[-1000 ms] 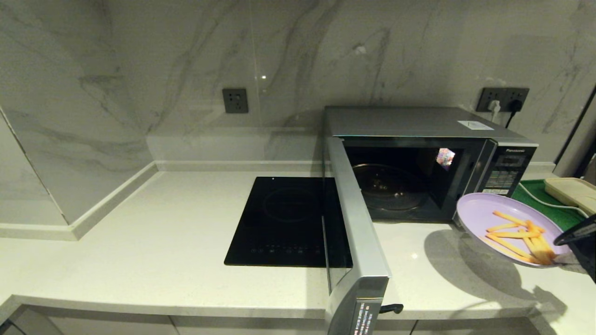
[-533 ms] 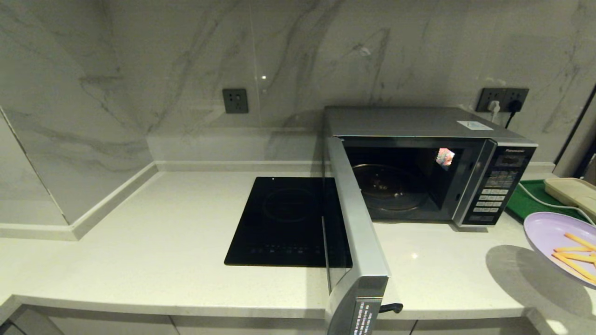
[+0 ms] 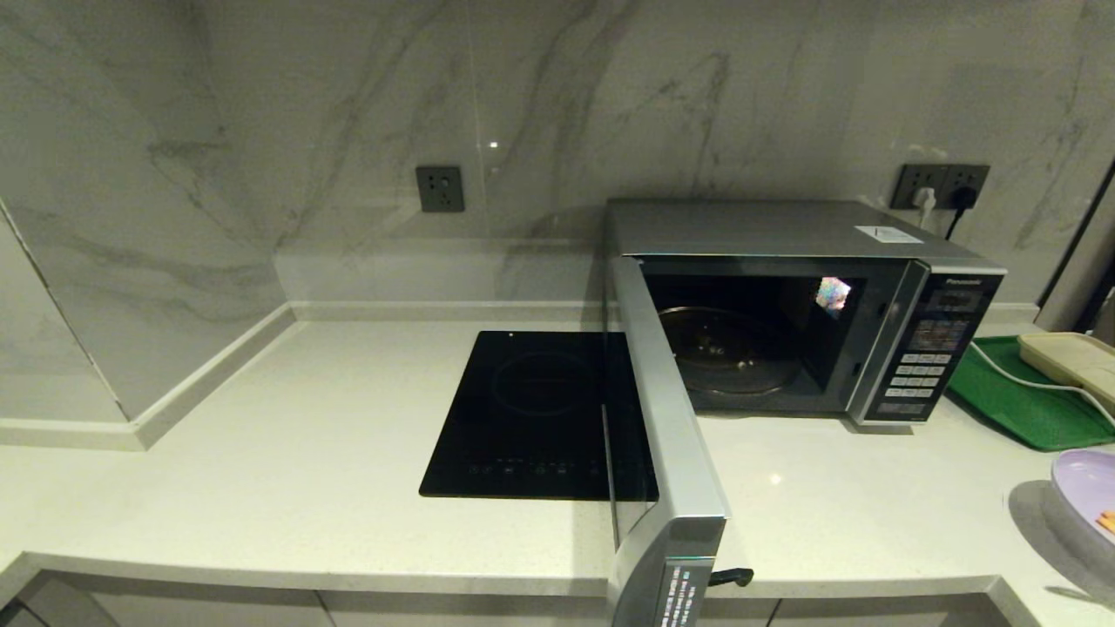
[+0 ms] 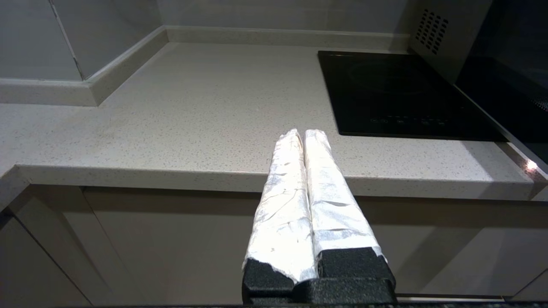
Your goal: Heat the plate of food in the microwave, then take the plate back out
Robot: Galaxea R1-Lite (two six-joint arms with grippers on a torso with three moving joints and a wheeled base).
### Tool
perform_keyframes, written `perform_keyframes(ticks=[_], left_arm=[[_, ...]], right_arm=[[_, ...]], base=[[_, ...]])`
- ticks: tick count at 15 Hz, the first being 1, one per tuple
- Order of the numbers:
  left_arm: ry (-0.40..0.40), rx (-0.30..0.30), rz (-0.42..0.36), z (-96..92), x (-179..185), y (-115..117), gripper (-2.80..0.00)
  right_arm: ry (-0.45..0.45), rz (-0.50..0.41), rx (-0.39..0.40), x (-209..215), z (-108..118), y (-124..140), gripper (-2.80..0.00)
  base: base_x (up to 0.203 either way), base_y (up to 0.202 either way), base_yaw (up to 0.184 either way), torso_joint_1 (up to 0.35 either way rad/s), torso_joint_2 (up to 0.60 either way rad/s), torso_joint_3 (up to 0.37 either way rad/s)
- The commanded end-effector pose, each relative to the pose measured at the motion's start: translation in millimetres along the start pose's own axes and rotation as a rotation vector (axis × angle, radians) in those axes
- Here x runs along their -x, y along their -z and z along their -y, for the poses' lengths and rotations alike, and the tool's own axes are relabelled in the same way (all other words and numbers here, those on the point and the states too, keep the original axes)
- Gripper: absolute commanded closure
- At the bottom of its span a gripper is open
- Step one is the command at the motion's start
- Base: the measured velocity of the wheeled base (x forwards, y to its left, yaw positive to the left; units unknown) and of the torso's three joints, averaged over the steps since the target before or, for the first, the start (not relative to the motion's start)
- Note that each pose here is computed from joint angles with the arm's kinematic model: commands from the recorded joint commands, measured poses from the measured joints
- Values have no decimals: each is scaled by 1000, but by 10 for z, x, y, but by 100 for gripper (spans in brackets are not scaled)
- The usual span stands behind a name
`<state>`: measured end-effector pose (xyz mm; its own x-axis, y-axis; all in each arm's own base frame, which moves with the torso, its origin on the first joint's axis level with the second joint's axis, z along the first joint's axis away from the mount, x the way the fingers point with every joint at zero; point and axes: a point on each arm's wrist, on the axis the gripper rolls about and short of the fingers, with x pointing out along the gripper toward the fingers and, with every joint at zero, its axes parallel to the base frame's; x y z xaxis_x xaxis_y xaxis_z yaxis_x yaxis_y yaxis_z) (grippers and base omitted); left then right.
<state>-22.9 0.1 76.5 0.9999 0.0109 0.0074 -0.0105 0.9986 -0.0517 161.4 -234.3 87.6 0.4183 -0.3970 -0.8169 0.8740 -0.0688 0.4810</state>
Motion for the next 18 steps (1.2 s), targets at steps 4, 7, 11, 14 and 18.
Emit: perform_keyframes(ticks=[4,7,11,14,18], left_arm=[[-1,1,1,0,0,0,0],[-1,1,2,0,1,0,0],[0,1,0,0,0,0,0],[0,1,2,0,1,0,0],[0,1,0,0,0,0,0]], right_arm=[[44,-21,-9,-335,141,-56,0],[33,-5,6,-428,158,-93,0],[21,17,24,-516,190,-133,0],[22,14,24,-557,200,-131,0],[2,-11,23,-571,203,-121,-280]], base=[[0,0,0,0,0,0],[0,0,0,0,0,0],[0,0,0,0,0,0],[0,0,0,0,0,0],[0,0,0,0,0,0]])
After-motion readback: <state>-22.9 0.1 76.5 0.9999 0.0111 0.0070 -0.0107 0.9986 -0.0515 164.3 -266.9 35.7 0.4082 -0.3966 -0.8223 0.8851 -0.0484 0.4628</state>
